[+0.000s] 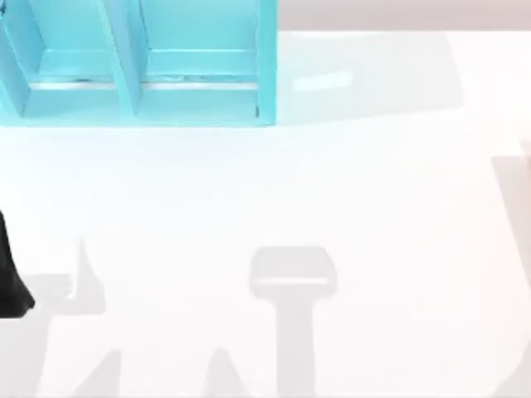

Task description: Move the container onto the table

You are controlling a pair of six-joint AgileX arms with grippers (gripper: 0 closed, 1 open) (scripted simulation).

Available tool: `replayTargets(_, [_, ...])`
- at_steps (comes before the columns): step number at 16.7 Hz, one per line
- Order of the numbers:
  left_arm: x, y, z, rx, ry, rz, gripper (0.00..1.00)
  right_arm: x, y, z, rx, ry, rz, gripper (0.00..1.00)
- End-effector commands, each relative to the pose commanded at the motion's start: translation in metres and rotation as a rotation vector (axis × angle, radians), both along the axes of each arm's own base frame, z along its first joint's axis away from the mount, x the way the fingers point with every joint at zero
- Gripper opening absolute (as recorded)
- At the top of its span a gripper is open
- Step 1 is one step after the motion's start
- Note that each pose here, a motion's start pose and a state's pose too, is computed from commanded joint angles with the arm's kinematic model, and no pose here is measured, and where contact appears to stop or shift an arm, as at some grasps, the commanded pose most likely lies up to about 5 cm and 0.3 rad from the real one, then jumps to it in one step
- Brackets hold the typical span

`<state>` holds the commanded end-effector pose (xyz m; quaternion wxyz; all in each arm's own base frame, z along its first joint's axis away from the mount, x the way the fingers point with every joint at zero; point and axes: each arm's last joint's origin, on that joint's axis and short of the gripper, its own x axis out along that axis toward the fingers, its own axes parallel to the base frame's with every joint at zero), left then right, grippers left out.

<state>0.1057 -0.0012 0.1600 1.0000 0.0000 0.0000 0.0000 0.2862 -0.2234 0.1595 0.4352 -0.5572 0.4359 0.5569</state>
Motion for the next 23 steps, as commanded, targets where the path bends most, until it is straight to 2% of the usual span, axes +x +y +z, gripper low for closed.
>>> replayTargets(10, [0.000, 0.000, 0.000, 0.000, 0.000, 0.000, 1.00, 0.000, 0.000, 0.000, 0.000, 0.000, 0.000, 0.02])
replayTargets(20, [0.000, 0.000, 0.000, 0.000, 0.000, 0.000, 1.00, 0.001, 0.001, 0.001, 0.000, 0.000, 0.001, 0.00])
replayTargets(23, [0.000, 0.000, 0.000, 0.000, 0.000, 0.000, 1.00, 0.007, 0.023, 0.025, -0.005, -0.009, 0.000, 0.00])
